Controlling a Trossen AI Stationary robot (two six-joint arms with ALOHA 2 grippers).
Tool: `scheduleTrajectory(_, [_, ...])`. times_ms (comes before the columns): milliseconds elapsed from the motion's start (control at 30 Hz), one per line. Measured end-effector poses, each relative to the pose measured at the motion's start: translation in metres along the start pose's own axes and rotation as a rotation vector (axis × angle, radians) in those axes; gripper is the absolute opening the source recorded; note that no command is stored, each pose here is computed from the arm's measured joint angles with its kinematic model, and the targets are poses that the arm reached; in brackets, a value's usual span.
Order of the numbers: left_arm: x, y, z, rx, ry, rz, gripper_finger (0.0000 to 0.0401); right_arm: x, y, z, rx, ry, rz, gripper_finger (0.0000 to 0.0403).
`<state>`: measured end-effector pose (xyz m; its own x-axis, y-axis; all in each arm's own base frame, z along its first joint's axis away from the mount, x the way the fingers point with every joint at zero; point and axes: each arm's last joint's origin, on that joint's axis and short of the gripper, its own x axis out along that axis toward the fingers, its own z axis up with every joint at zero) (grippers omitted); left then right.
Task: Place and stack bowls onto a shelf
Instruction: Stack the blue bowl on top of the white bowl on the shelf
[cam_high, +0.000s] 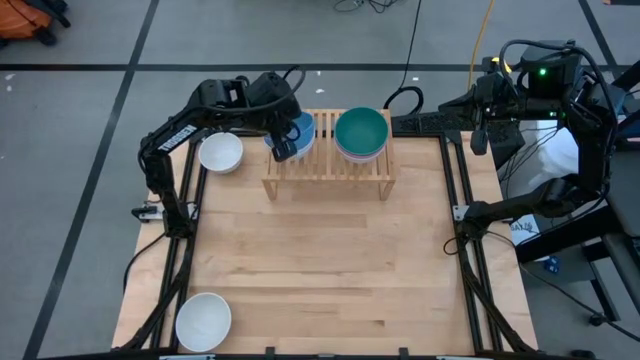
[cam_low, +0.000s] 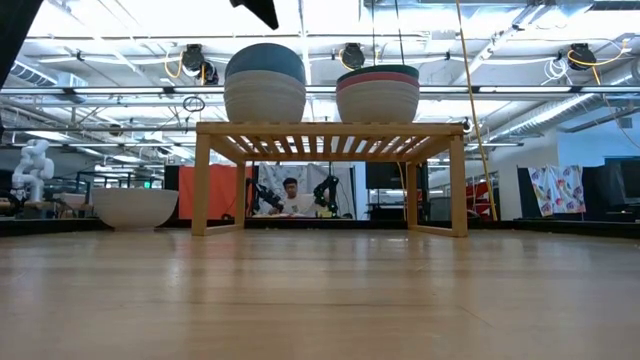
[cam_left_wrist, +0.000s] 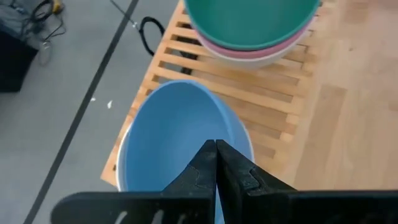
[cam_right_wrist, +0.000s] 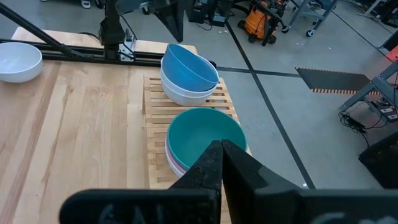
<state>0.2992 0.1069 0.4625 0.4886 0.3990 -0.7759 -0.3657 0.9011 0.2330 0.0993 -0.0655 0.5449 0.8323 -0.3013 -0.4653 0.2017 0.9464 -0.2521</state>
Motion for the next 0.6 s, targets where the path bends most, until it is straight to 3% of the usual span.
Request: scheduleTrajectory(600, [0.061,-0.015,-0.014,-0.016,0.161,0.001,0.0002,0.0,0.0,0.0,-0.003,0.0,0.0,0.0])
